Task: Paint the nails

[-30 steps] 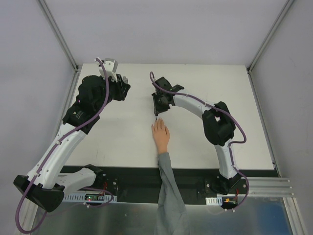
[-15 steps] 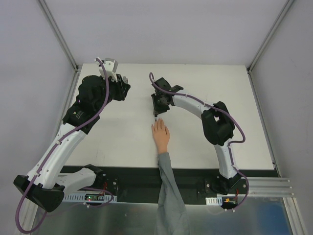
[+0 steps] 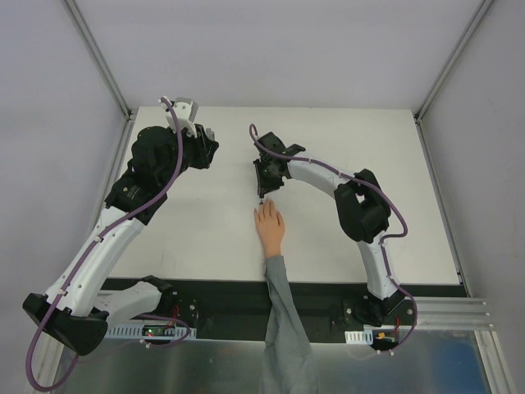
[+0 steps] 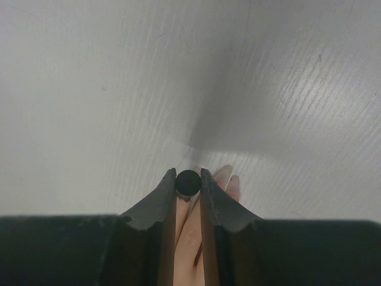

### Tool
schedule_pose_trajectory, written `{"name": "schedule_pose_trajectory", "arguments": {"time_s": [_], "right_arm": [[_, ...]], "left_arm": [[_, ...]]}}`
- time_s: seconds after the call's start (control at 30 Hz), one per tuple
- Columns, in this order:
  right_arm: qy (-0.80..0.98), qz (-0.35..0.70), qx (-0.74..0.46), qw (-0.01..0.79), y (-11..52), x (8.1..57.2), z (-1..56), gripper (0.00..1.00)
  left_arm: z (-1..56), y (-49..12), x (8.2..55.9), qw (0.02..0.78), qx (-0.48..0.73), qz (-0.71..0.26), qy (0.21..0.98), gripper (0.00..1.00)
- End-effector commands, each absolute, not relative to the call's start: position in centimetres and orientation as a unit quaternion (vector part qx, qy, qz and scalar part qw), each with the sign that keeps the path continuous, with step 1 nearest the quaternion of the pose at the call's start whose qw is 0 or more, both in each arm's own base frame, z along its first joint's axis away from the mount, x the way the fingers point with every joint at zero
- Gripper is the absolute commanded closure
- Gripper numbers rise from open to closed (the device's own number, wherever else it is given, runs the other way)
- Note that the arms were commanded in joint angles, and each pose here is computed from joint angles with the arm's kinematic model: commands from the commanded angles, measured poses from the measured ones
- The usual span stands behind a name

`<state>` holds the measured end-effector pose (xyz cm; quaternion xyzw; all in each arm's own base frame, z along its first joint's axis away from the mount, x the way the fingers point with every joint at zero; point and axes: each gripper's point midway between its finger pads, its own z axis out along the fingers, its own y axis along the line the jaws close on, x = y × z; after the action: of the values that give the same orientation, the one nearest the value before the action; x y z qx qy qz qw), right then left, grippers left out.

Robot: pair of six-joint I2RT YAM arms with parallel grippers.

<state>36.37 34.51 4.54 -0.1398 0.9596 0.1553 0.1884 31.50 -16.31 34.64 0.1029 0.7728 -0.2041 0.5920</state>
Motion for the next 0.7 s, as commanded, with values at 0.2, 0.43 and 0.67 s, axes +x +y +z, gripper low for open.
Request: {"name": "schedule_pose_trajectory", "arguments": {"time_s": [0.2, 0.43, 0.67], "right_arm": [[0.959, 0.144, -0.135, 0.205, 34.3, 37.7, 5.4, 0.99], [0.959, 0.140, -0.134, 0.209, 34.1, 38.2, 5.4, 0.99], [0.958, 0.137, -0.135, 0.211, 34.1, 38.4, 5.4, 1.00]], "left_arm": [[36.9, -16.5, 31.5, 0.615, 0.108, -0.210, 0.752, 1.00], [37.0, -16.5, 31.5, 0.616, 0.109, -0.210, 0.752, 1.00], [37.1, -16.5, 31.5, 0.617, 0.109, -0.211, 0.751, 1.00]]}}
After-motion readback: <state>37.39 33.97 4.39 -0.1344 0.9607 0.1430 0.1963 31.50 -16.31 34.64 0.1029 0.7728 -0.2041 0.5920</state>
